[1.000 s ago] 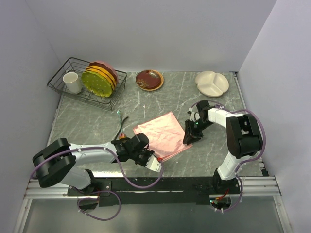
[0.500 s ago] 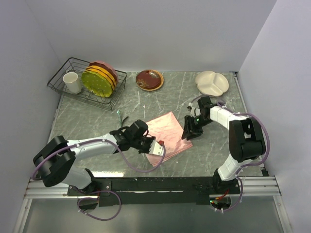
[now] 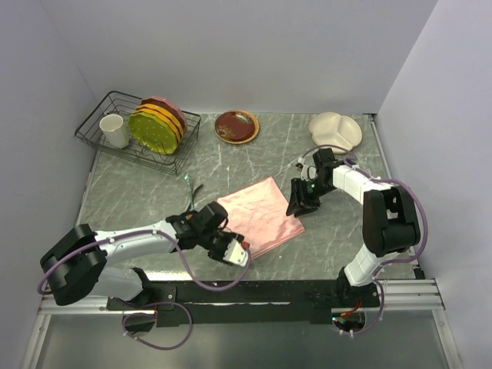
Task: Fold the napkin into a case and place the utensils inside
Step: Pick up the top corner of the square folded napkin from the center of the board.
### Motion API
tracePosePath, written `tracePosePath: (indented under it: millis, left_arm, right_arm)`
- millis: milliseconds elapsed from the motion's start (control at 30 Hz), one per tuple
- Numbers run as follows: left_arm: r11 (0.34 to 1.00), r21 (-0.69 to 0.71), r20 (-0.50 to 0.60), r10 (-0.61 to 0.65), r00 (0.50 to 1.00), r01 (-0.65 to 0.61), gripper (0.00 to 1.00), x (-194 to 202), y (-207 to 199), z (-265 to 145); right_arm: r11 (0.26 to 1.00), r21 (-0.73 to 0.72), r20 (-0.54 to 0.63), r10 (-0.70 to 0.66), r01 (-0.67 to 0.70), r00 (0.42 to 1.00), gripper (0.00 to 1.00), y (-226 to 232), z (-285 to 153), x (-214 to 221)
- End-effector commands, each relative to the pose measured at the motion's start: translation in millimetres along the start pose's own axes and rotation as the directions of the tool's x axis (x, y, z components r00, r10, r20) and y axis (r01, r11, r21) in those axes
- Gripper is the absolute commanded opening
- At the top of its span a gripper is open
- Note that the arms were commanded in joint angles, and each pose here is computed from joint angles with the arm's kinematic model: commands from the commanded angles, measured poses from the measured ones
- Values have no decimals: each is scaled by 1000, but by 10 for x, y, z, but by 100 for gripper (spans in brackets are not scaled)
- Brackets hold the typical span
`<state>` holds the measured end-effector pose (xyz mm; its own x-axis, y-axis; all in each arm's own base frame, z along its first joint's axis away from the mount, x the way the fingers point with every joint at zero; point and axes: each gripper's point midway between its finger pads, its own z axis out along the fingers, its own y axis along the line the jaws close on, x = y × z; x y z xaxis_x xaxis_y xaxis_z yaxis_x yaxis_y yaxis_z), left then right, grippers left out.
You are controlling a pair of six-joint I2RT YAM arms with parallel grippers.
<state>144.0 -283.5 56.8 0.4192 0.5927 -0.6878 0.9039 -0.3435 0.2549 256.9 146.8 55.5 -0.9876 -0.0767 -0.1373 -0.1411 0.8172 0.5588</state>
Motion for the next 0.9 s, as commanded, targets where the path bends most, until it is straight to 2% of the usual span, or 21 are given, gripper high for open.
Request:
tracePosePath:
  millis: [0,200,400,500,600,733,867]
  left_arm:
    - [998,-10,22,64,998,-64,48,-84,-122,70]
    - [995,1,-25,103,994,-103,46,39,-188,193]
    - [992,1,-18,127,992,-127,42,28,-177,275]
    - [990,-2,-15,140,990,-140,34,35,-180,294]
    - [989,-19,-10,146,989,-146,22,3,-137,286]
    - [987,-43,-1,157,988,-157,1,-63,-67,251]
    - [987,-67,32,148,988,-145,1,-203,101,154]
  right_arm:
    - [1000,-4,14,-13,13,1000,48,29,-28,-83]
    - [1000,-7,-3,7,-7,1000,48,13,8,-45]
    - [1000,-9,-9,16,-16,1000,49,13,11,10]
    - [1000,-5,-11,22,-22,1000,49,-3,15,38]
    - [1000,-7,-14,23,-24,1000,49,-4,20,45]
    - [1000,-7,-11,23,-23,1000,49,-2,20,28]
    - [1000,-8,-12,22,-22,1000,50,1,14,8]
